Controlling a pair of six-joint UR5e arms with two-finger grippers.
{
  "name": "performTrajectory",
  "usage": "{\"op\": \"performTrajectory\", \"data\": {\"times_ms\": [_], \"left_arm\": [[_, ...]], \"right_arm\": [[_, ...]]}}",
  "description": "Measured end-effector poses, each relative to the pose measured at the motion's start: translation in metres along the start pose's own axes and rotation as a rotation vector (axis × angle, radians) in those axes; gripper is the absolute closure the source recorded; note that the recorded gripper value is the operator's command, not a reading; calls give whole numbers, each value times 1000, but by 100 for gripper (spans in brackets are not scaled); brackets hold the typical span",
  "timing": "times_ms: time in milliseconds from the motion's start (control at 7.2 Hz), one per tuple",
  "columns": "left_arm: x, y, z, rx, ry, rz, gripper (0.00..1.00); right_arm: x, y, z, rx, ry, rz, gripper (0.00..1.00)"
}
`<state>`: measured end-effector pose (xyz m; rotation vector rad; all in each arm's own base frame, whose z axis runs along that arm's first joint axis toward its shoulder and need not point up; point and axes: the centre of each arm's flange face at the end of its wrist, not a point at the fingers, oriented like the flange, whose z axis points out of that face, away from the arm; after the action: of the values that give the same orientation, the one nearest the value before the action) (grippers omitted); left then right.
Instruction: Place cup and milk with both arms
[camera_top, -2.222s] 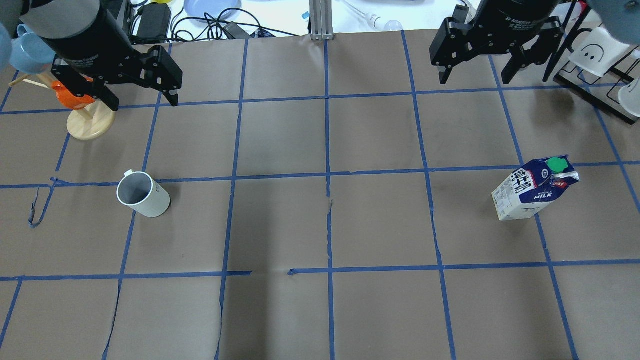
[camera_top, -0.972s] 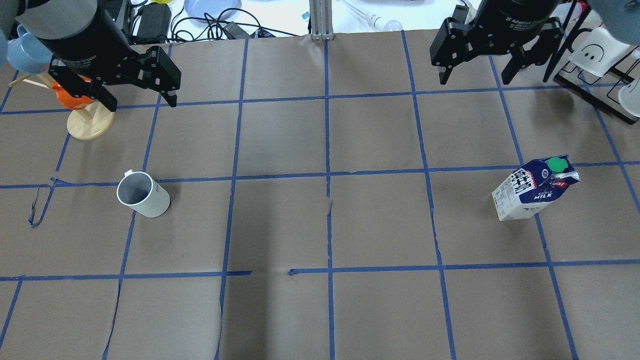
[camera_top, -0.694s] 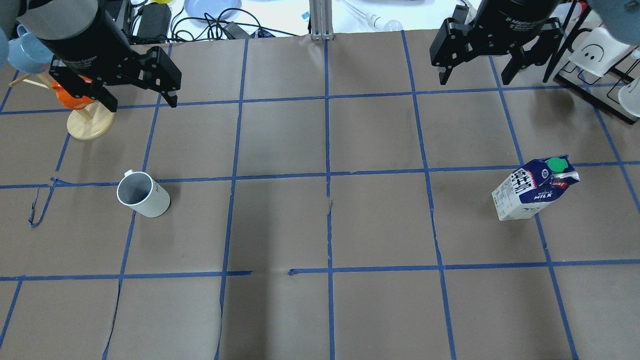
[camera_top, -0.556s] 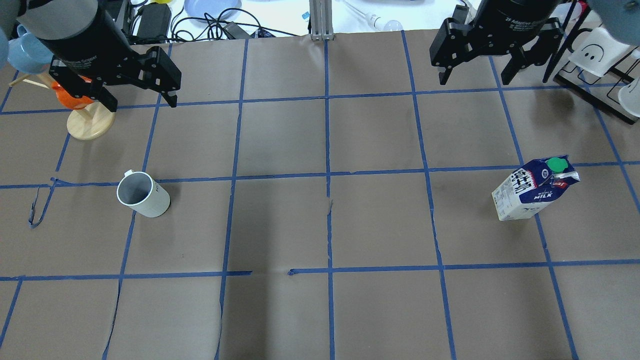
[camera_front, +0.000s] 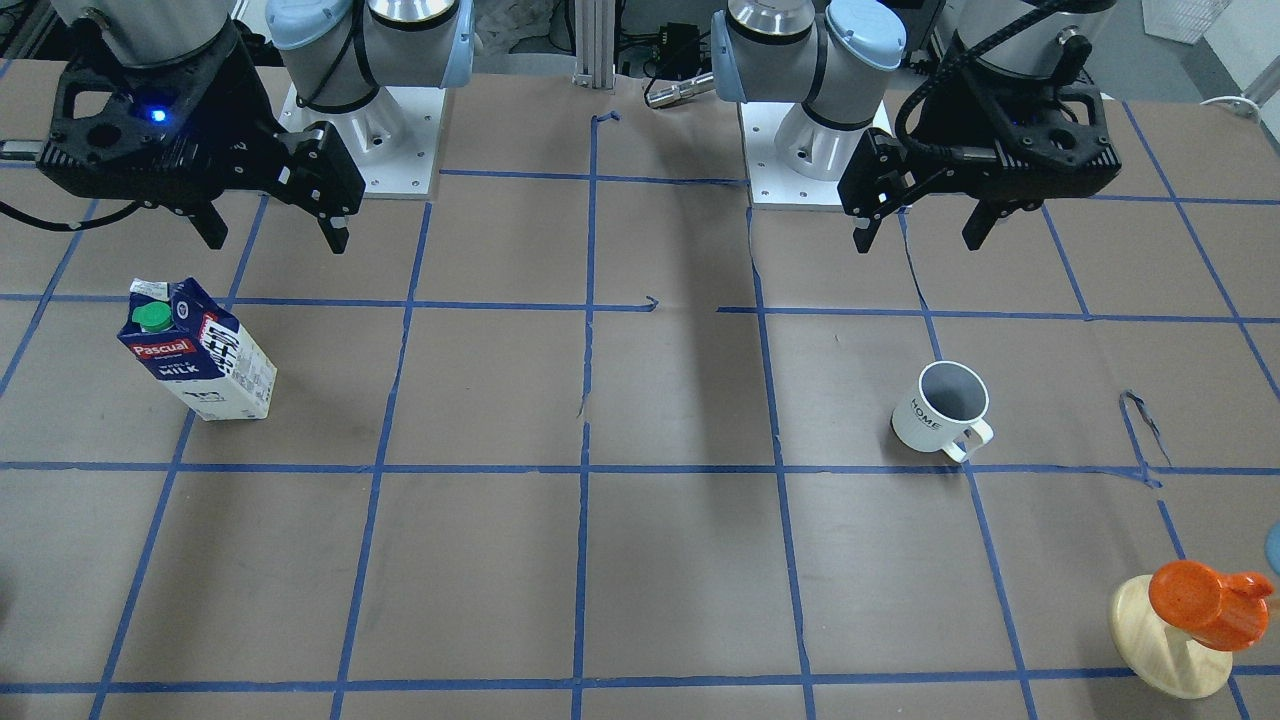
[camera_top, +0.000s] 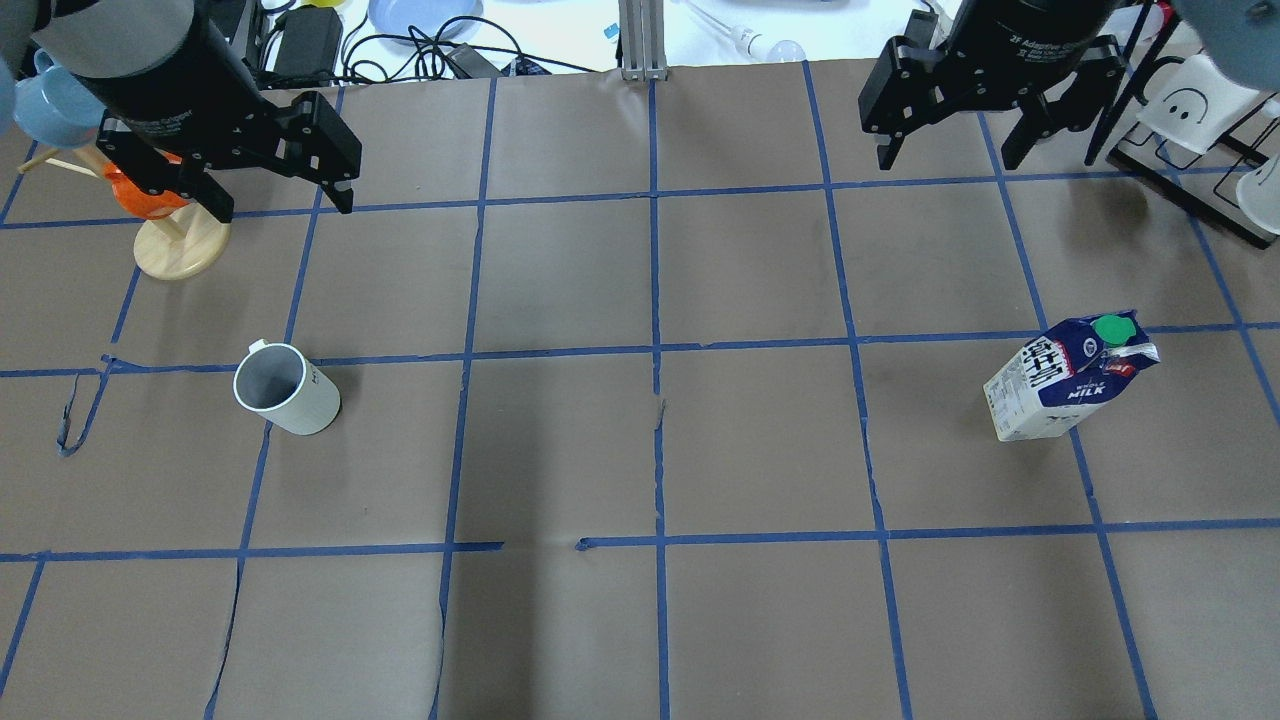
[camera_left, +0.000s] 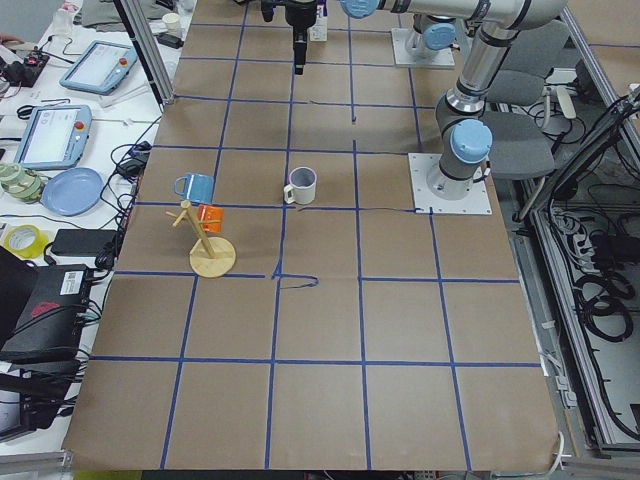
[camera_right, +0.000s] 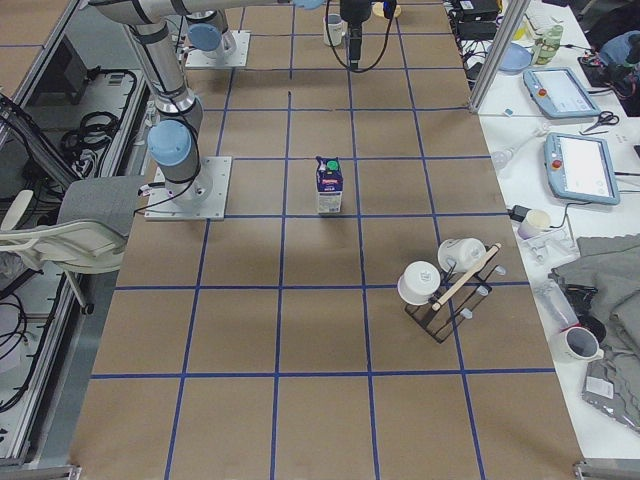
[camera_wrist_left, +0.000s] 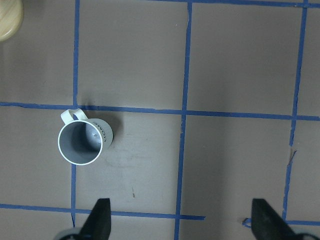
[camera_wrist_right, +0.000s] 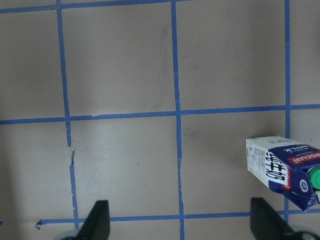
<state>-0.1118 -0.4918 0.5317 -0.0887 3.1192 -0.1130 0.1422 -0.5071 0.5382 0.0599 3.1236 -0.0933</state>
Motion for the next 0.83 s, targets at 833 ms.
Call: {"op": "performTrajectory", "data": {"times_ms": [833], "left_arm": [[-86,-14,60,-116,9,78,0]], "right_arm": [[9,-3,8,-13,18,-5,0]]}}
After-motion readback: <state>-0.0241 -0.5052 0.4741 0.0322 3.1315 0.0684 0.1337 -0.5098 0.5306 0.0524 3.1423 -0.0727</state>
